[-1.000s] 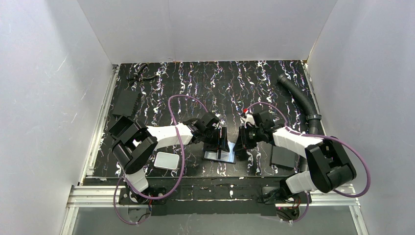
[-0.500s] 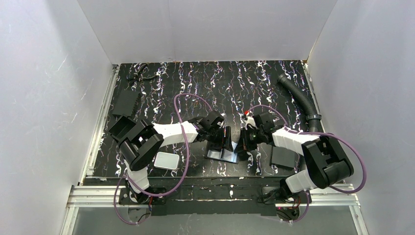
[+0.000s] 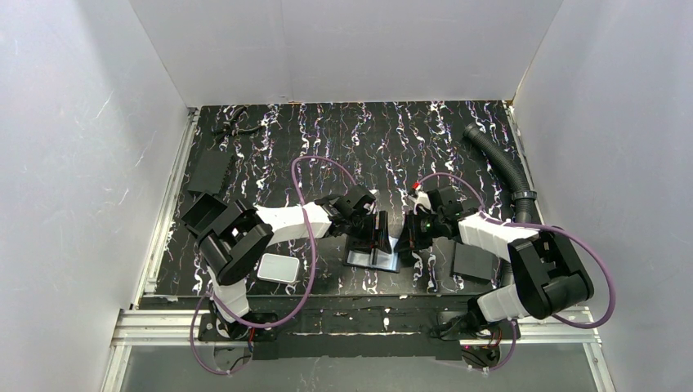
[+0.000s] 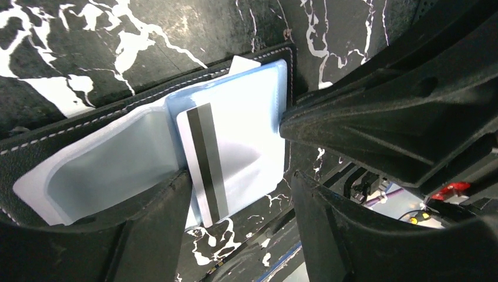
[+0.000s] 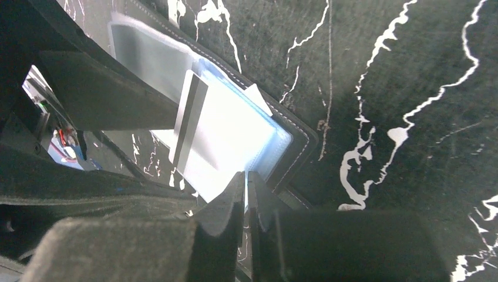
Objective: Put the credit cards into the card holder
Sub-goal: Insert the credit card into the card holder, then turn over the card slot in the card holder.
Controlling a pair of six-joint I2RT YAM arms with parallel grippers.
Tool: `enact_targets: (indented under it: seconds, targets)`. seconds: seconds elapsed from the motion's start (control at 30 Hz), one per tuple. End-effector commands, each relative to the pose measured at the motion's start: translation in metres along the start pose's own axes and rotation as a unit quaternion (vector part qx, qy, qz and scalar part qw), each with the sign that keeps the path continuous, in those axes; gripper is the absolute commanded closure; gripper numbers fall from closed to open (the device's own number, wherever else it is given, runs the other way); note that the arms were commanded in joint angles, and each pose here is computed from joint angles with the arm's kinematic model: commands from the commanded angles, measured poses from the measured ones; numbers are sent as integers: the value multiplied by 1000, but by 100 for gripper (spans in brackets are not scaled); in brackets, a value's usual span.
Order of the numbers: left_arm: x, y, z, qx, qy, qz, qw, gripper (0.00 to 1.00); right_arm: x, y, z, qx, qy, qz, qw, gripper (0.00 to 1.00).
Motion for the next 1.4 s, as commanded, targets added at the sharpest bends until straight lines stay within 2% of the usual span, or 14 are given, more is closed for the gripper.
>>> enact_targets:
  seconds: [0.0,0.27,0.43,0.63,0.77,0.83,1.07,1.37]
  targets:
    - [3,2,-13,21,-8,16,1000,38,-2,2,0,-6,0,-8,1000,87]
    - [1,-11,-32,48,-11,22,999,37,-1,-7,4,-37,-13,2,999,88]
    - [3,-5,-22,14,-14,19,1000,35,-2,0,4,-23,-8,2,1000,88]
    - [12,3,-8,9,-7,21,1000,35,-2,18,-8,-4,-15,-8,1000,76]
    - [16,2,-5,13,-1,21,1000,42,0,22,-6,-32,-28,1,999,70]
    - [17,-2,-1,9,4,26,1000,50,1,24,-2,-46,-38,4,998,68]
    - [25,-7,12,-20,10,37,999,74,-1,27,5,-65,-46,-1,997,69]
    - [38,-12,28,-44,20,52,997,84,6,23,-4,-56,-51,8,997,71]
Point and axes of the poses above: each gripper's point midway between its finger pads, its own y axis back along the fingers, its own z axis along the line the jaws close on, x = y × z, the point moved 4 cm from there along y, back along the fingers, and after that the axes turned 13 degrees about -y, right-handed, at the moved point
